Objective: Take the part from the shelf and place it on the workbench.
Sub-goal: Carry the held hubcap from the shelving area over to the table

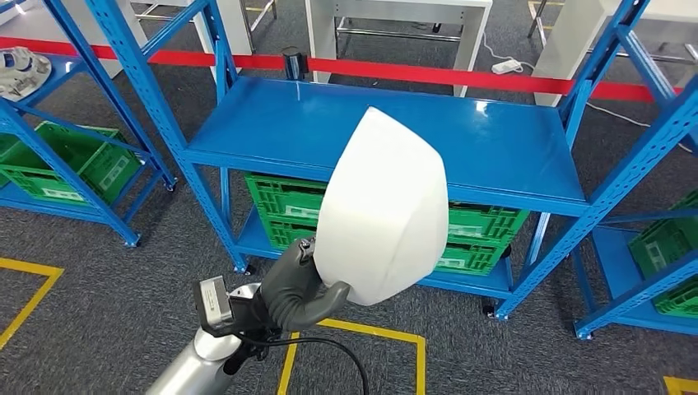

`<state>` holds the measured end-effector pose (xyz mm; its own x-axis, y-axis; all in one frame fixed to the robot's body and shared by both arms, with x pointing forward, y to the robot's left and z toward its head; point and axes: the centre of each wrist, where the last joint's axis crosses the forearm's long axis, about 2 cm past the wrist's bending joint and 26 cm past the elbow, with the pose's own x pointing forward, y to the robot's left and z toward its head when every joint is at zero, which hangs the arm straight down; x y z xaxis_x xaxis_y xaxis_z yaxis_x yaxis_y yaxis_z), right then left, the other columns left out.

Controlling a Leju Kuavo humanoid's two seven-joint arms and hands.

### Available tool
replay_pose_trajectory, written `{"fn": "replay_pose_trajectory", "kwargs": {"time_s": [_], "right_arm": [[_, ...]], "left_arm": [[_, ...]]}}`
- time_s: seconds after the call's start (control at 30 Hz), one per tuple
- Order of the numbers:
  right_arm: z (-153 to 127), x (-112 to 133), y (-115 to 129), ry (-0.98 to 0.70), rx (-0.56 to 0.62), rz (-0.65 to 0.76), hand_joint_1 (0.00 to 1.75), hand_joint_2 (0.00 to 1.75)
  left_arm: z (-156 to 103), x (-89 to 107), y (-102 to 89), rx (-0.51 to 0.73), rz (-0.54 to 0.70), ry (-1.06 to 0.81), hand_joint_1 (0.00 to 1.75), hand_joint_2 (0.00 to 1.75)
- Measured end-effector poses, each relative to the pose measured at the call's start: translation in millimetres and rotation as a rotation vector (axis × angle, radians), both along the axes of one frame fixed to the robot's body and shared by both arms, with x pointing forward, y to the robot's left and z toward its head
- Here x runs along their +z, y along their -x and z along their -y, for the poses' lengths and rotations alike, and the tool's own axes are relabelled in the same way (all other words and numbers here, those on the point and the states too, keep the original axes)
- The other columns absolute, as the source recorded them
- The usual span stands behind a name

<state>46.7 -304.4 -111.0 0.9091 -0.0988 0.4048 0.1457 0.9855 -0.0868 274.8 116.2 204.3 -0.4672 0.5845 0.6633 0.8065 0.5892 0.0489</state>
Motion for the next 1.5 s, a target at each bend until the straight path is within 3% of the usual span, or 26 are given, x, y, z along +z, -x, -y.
{"fn": "replay_pose_trajectory", "kwargs": {"time_s": [0.73,1.5], "right_arm": [[-3,-1,4,-0.012,0.008,0.000,0.00,0.00],[1,-1,6,-0.025,0.035,-0.053,0.00,0.00]], "left_arm": [[2,-5.6,-0.9,0.006,-0.012,-0.028,1.75,1.75],[3,4.7,3.2,-0.047,0.070,-0.012,1.75,1.75]]}}
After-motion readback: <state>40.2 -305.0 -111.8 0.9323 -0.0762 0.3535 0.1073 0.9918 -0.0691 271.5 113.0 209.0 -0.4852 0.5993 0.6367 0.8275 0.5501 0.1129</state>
